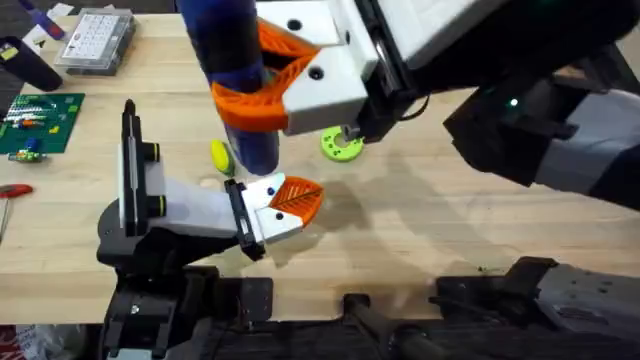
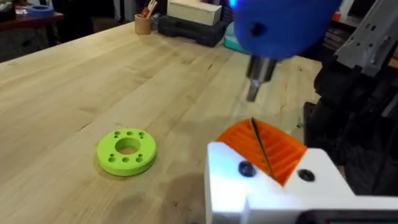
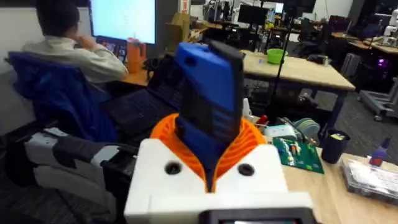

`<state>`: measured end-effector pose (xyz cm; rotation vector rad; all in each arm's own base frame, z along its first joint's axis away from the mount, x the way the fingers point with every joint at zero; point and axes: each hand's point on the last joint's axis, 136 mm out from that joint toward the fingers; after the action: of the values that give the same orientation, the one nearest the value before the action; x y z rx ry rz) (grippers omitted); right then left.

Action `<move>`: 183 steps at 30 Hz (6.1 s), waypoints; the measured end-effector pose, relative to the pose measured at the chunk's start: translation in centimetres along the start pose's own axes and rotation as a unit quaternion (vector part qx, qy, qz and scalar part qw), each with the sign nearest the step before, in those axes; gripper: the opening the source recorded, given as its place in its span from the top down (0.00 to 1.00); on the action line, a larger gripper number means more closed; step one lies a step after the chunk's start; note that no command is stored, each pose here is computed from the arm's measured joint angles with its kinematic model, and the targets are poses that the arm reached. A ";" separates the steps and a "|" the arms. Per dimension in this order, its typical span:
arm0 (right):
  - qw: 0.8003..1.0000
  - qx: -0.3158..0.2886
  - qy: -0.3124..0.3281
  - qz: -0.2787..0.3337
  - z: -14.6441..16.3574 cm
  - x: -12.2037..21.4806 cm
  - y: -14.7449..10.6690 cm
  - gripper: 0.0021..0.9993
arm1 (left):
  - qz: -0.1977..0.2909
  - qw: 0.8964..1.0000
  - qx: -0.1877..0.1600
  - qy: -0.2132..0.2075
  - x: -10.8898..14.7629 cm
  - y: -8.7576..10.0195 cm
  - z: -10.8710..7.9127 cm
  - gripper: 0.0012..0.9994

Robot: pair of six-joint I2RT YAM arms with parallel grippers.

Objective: Pick up the gripper from the table and insert it into the empty holder that is missing its gripper. Then pick up a screw, insert it into the mounting hole, and use the screwdriver to tighten it. Finally, clean up the table by picking up the vegetable and placing it into the bucket.

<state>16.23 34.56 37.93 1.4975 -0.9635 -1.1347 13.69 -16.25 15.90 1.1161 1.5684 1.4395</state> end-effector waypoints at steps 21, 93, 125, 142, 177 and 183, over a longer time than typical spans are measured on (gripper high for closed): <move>0.999 -0.039 0.001 0.009 0.0 0.1 -2.0 0.99 | 0.000 1.000 0.000 0.000 0.0 0.0 0.0 1.00; 0.999 -0.044 0.012 0.023 -0.1 -0.5 -4.0 0.99 | 0.000 1.000 0.000 0.000 0.0 0.0 0.0 1.00; 0.998 -0.046 0.012 0.028 -0.1 -0.5 -4.4 0.99 | 0.000 1.000 0.000 0.000 0.0 0.0 0.0 1.00; 0.999 -0.039 0.011 0.032 -0.2 -0.5 -4.6 0.99 | 0.000 1.000 0.000 0.000 0.0 0.0 0.0 1.00; 0.999 -0.038 0.016 0.031 0.0 -0.5 -4.5 0.99 | 0.000 1.000 -0.002 0.000 0.0 0.0 0.0 1.00; 0.997 -0.050 0.034 0.039 -0.3 0.2 -4.2 0.99 | 0.000 1.000 -0.008 0.000 0.0 0.0 0.0 1.00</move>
<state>16.67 35.23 33.76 1.3983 -0.8977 -1.0544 13.68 -16.25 15.94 1.1062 1.5542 1.4490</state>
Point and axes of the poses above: each hand's point on the last joint's axis, 136 mm out from that joint toward the fingers, its own x axis back along the fingers, its own z axis along the line the jaws close on, y = z × x, and after that the axes turned 2 degrees about -x, right-handed
